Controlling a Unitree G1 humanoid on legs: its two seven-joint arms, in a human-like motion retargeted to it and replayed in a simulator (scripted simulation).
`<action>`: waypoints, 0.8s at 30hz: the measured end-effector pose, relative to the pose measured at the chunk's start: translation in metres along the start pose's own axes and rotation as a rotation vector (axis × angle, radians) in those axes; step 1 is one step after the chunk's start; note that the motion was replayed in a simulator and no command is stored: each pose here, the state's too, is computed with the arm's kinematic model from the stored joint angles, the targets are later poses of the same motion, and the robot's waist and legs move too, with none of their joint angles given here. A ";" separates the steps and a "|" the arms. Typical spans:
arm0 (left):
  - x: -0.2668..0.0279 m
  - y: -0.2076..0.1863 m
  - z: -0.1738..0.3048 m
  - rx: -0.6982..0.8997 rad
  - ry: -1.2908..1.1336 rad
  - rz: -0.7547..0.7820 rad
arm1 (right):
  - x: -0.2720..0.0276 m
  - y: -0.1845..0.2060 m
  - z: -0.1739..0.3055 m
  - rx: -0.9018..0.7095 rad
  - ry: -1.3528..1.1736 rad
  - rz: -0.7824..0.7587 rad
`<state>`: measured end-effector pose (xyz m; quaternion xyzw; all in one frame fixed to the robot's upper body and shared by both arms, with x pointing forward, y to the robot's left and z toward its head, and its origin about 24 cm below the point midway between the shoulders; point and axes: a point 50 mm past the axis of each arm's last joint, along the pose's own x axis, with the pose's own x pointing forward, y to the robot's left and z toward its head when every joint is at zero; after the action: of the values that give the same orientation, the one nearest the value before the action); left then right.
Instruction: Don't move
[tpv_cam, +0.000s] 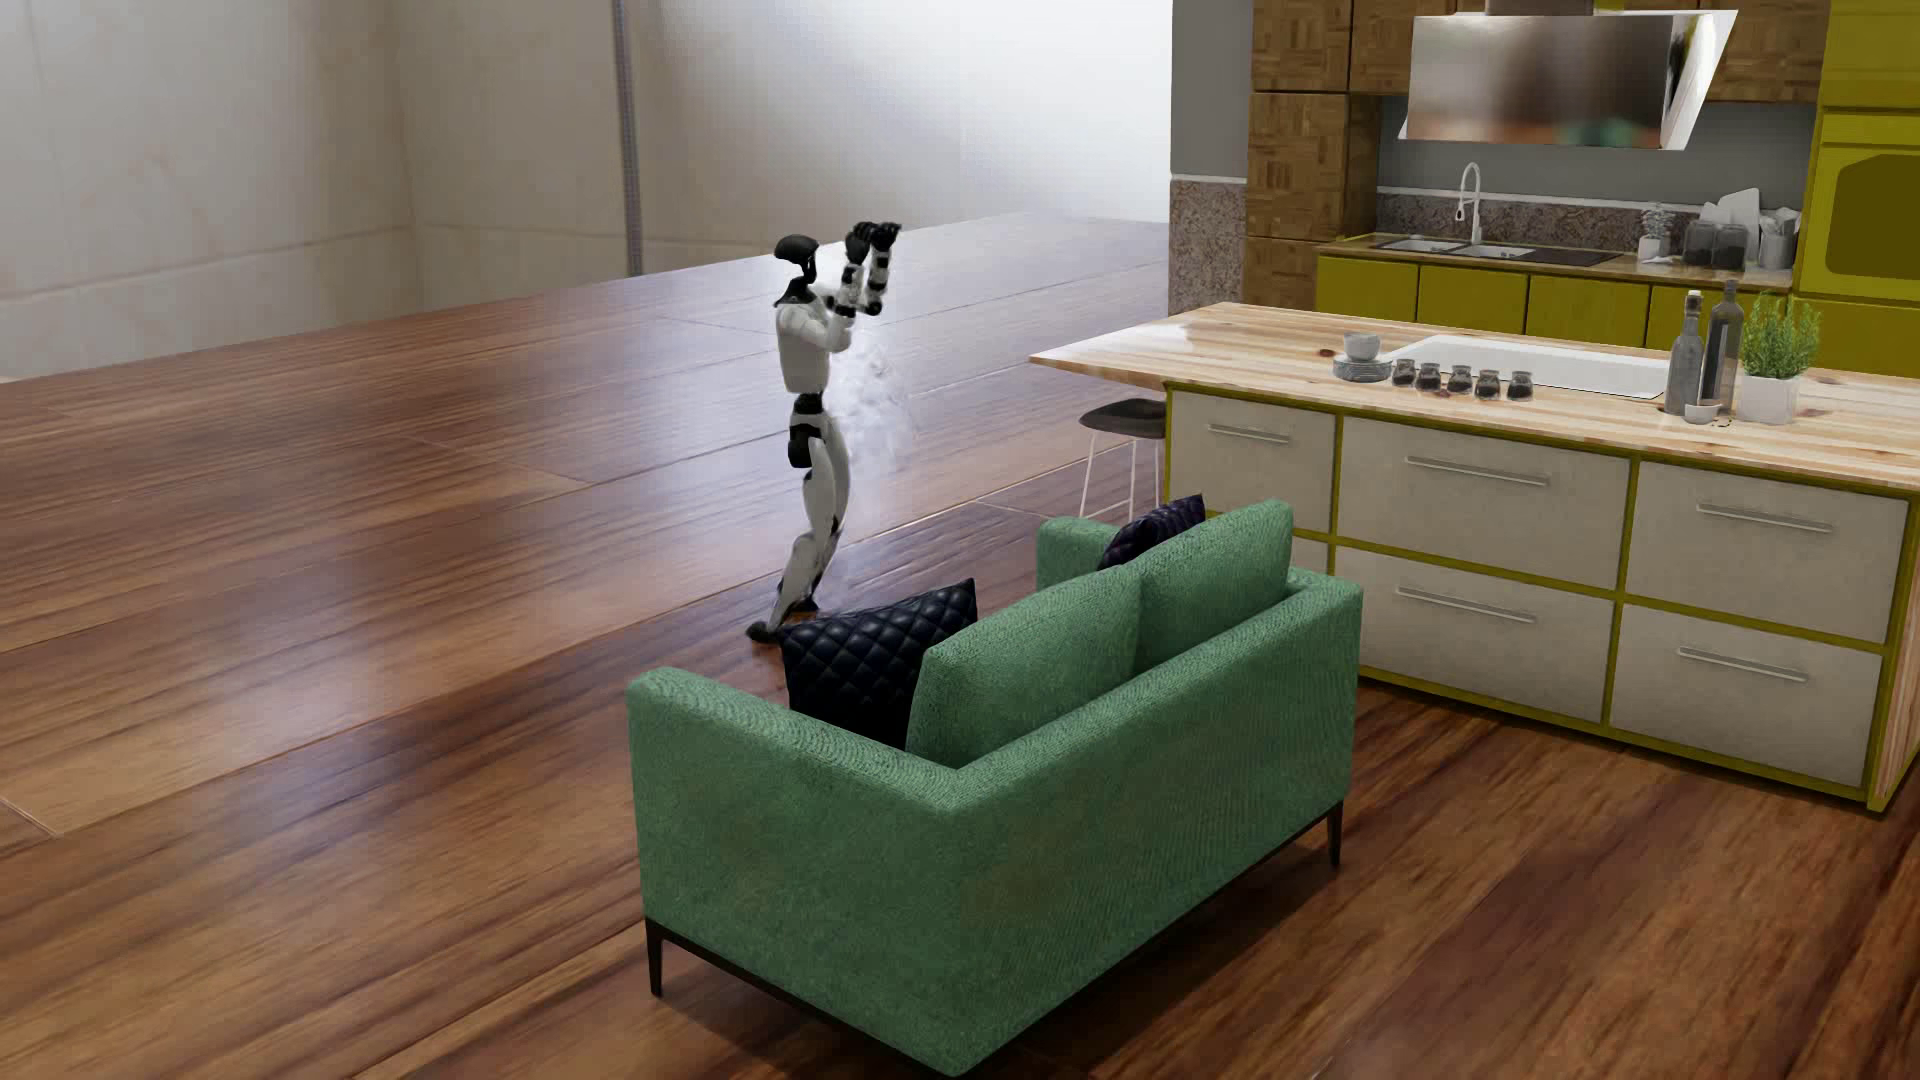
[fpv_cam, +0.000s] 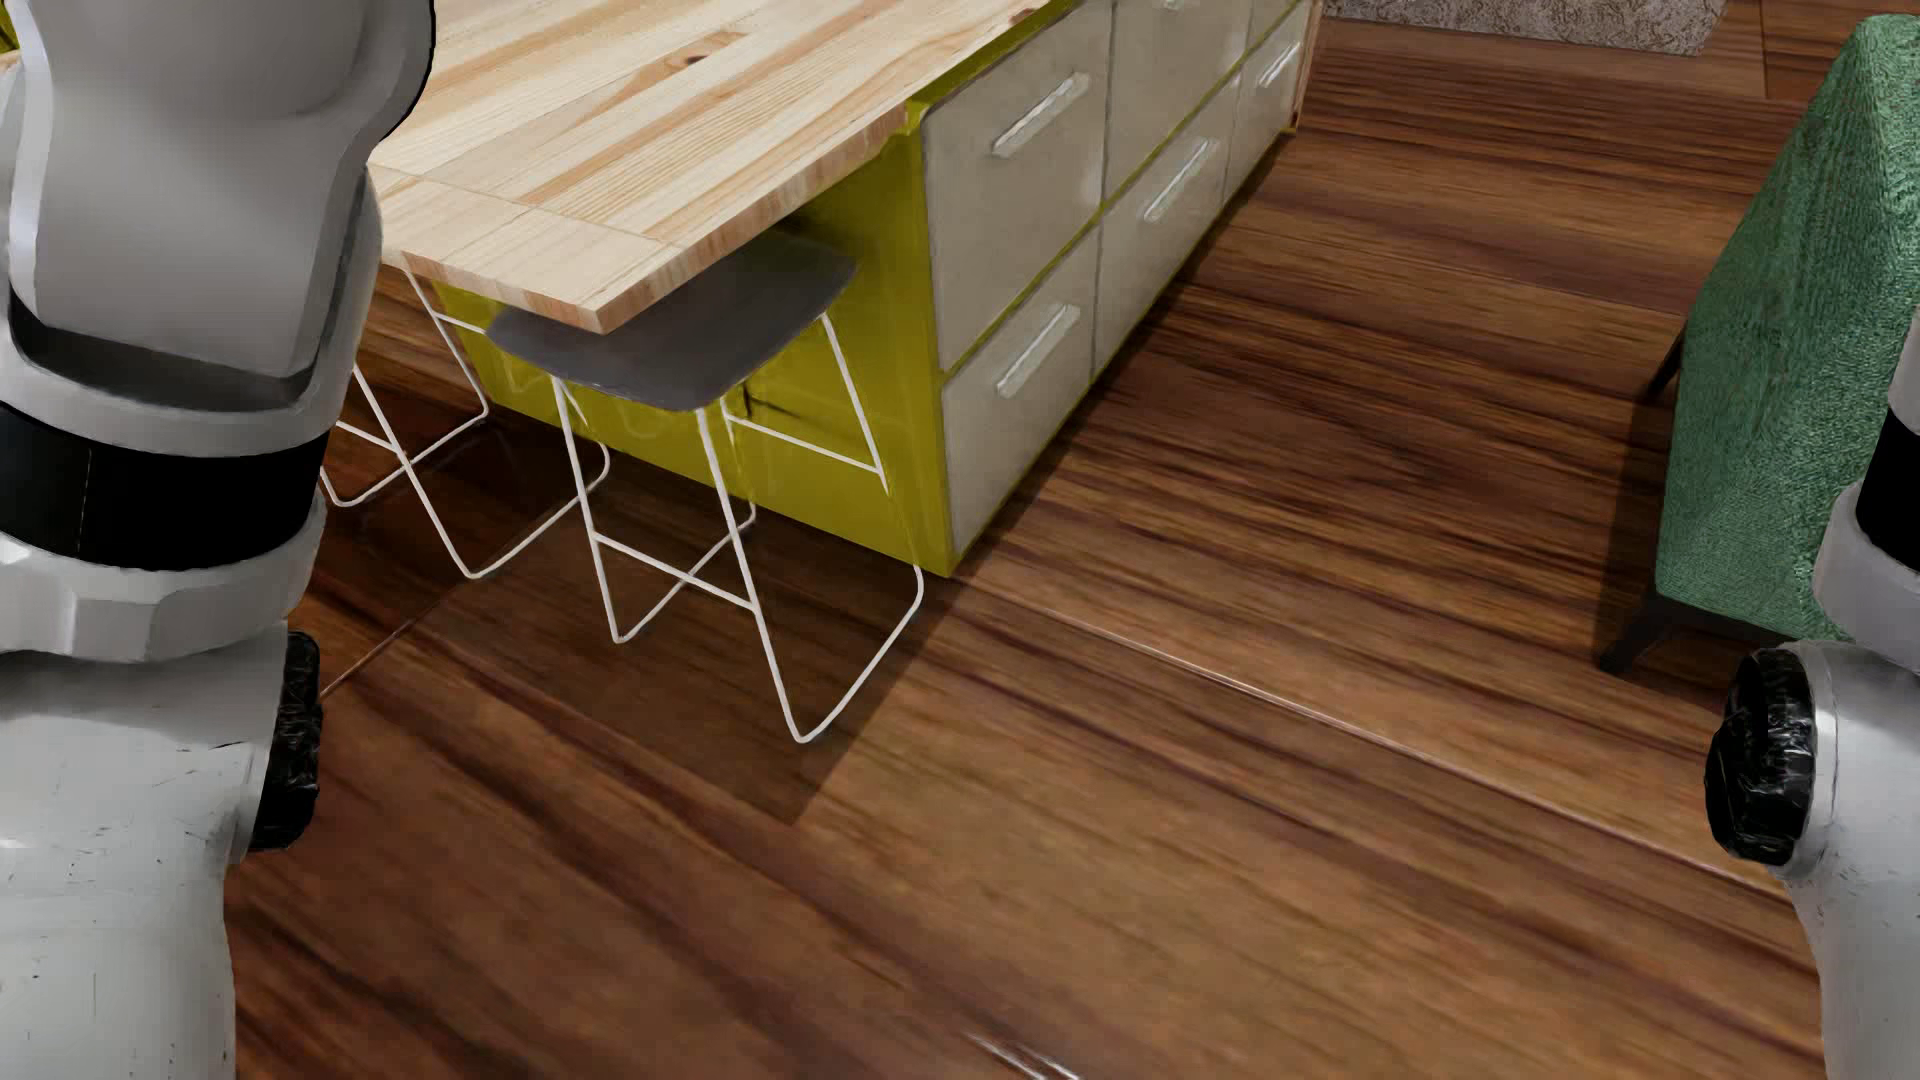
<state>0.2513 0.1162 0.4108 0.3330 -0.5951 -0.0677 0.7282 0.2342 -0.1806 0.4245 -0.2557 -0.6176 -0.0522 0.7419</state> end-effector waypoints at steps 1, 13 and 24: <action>0.000 0.000 0.000 -0.001 0.000 0.001 | 0.000 0.000 0.000 0.000 0.000 -0.001; -0.003 -0.003 -0.003 -0.005 0.016 -0.007 | -0.007 -0.002 -0.007 -0.010 0.035 -0.002; -0.085 -0.101 -0.039 -0.151 0.272 -0.384 | -0.128 0.077 -0.092 0.002 0.541 0.451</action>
<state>0.2930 0.0960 0.2808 0.3905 -0.4108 -0.2037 0.7983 0.3165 -0.1854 0.2698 -0.3617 -0.3267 0.0477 0.8718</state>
